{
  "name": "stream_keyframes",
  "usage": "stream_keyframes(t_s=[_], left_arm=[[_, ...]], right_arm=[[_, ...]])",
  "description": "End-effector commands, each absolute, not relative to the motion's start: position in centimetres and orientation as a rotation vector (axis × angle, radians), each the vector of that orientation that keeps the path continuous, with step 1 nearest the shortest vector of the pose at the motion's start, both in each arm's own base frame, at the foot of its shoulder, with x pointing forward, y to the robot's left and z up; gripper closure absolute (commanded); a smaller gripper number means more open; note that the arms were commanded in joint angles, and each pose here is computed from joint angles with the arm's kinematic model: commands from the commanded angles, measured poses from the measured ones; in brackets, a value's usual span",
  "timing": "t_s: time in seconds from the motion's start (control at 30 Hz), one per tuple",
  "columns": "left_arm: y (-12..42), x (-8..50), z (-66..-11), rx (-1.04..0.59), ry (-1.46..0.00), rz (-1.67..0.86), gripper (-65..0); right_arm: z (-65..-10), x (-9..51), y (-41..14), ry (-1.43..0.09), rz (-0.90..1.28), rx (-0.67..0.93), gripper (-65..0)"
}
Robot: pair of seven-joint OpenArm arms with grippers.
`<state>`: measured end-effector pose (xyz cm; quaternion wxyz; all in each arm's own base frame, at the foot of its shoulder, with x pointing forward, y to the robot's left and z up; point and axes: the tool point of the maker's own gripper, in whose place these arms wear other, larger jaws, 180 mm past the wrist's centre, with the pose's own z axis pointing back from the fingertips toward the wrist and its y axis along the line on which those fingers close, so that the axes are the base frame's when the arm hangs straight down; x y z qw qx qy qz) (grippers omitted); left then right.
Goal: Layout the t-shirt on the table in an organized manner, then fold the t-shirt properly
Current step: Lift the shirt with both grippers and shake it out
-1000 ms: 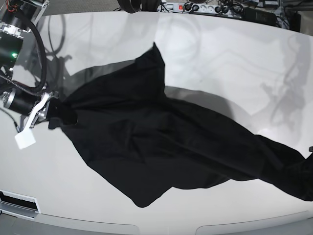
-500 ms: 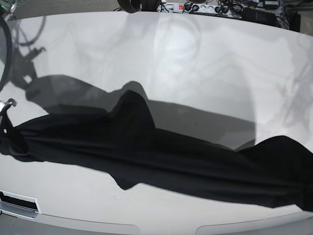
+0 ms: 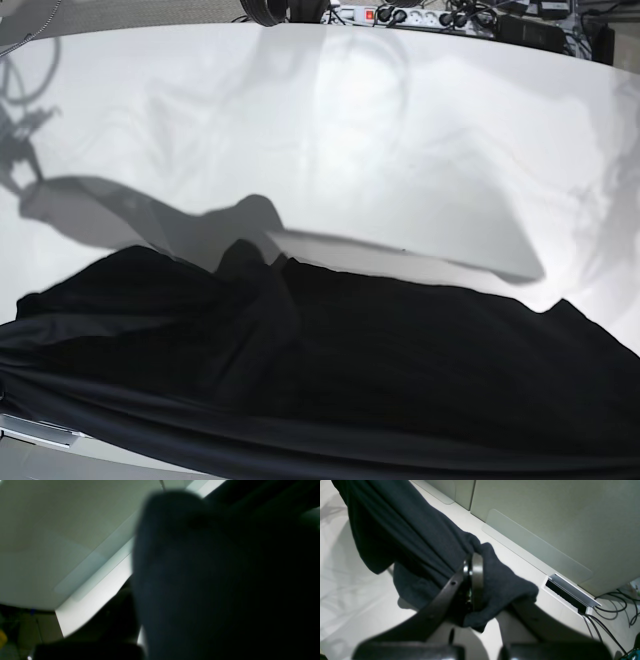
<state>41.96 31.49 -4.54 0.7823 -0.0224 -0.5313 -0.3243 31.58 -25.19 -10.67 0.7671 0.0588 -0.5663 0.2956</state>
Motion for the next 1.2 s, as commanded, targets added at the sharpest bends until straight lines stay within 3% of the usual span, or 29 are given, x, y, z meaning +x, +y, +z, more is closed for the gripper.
stream_keyframes(t_s=[0.0, 0.27, 0.5, 0.67, 0.87, 1.07, 1.17], left_arm=[[34.5, 41.9, -2.9, 0.069, -1.150, -0.628, 0.0], [34.6, 42.1, -4.9, 0.032, -1.128, -0.603, 0.0], [33.0, 44.9, -9.3, -0.146, -1.123, -0.515, 0.0], [32.1, 47.1, -10.3, -0.253, -1.183, -0.438, 0.0], [30.8, 50.5, -2.8, -0.220, -1.373, -0.451, 0.0], [28.7, 50.9, 6.2, -0.214, -1.531, -0.507, 0.0], [28.6, 50.9, 5.8, -0.218, -1.505, -0.511, 0.0]], right_arm=[[-10.1, 31.7, -26.7, -1.211, 0.634, 0.038, 0.0], [-12.2, 31.7, -25.7, -1.153, 0.653, 0.087, 0.0], [-16.8, 35.6, -24.3, -1.059, 0.645, 0.131, 0.0], [-15.5, 39.5, -24.1, -1.124, 0.643, 0.078, 0.0], [-9.3, 44.3, -25.0, -1.264, 0.602, -0.032, 0.0], [-3.6, 45.4, -26.0, -1.337, 0.571, -0.092, 0.0], [-2.7, 45.4, -25.9, -1.355, 0.557, -0.076, 0.0]])
